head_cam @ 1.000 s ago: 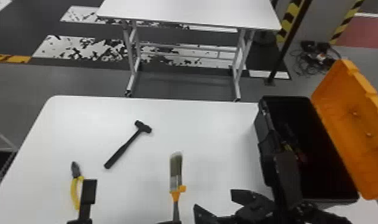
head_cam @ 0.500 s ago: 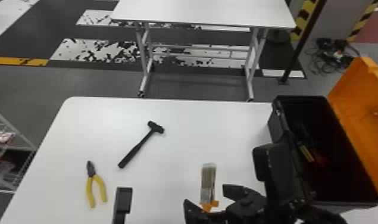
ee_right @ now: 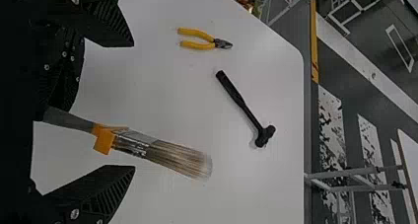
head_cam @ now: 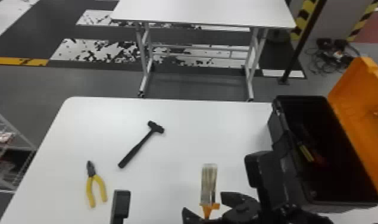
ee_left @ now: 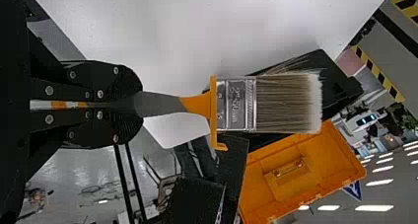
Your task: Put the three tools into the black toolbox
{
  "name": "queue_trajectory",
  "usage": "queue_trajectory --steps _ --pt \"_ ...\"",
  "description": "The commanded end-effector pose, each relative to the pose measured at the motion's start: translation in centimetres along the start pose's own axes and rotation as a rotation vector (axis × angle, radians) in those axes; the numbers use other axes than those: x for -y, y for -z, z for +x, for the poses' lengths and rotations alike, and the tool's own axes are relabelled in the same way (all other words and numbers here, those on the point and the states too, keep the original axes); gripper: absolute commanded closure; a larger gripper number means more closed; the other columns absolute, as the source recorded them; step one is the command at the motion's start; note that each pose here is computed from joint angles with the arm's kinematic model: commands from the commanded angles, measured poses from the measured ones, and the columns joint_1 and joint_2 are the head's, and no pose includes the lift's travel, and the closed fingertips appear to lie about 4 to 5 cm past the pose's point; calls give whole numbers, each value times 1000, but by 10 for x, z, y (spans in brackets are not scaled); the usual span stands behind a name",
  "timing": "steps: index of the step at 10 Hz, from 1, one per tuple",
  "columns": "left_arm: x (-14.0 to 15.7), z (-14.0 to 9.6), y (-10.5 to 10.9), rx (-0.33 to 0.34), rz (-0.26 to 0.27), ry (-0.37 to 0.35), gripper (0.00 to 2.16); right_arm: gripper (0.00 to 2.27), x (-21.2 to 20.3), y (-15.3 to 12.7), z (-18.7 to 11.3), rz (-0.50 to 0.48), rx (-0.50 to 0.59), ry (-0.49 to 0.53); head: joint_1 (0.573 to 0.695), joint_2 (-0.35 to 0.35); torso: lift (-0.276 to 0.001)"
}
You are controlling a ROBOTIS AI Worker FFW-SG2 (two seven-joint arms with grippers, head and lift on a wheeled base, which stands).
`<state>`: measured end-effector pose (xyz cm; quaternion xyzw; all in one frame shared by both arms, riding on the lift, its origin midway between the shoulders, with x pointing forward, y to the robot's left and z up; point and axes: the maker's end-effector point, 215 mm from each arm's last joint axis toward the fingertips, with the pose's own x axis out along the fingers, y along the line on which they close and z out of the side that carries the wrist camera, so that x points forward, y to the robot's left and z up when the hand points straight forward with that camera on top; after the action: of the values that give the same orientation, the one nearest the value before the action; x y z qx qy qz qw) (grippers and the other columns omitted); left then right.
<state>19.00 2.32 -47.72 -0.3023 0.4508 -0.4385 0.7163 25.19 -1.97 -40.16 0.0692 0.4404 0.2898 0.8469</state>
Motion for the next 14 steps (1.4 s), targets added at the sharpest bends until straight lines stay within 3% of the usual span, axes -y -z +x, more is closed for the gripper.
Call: queue_trajectory --steps 1,7,8,9,10,14 --pt "3 0 2 0 2 4 1663 120 -5 2 5 -10 -6 -11 695 9 -51" --pt "21 -2 -1 -2 25 27 1663 191 -9 -2 20 -42 14 2 695 41 -51" --pt "23 -1 0 -7 25 29 1663 788 -7 -6 22 -49 33 1 695 42 -51" --pt "23 0 0 -9 29 29 1663 2101 -5 -9 22 -56 40 13 695 44 -51" --pt "23 0 -1 -10 28 28 1663 2243 -2 -14 22 -70 56 27 695 36 -51" --pt "18 0 -2 -8 27 12 1666 2240 3 -25 20 -106 98 45 695 23 -51"
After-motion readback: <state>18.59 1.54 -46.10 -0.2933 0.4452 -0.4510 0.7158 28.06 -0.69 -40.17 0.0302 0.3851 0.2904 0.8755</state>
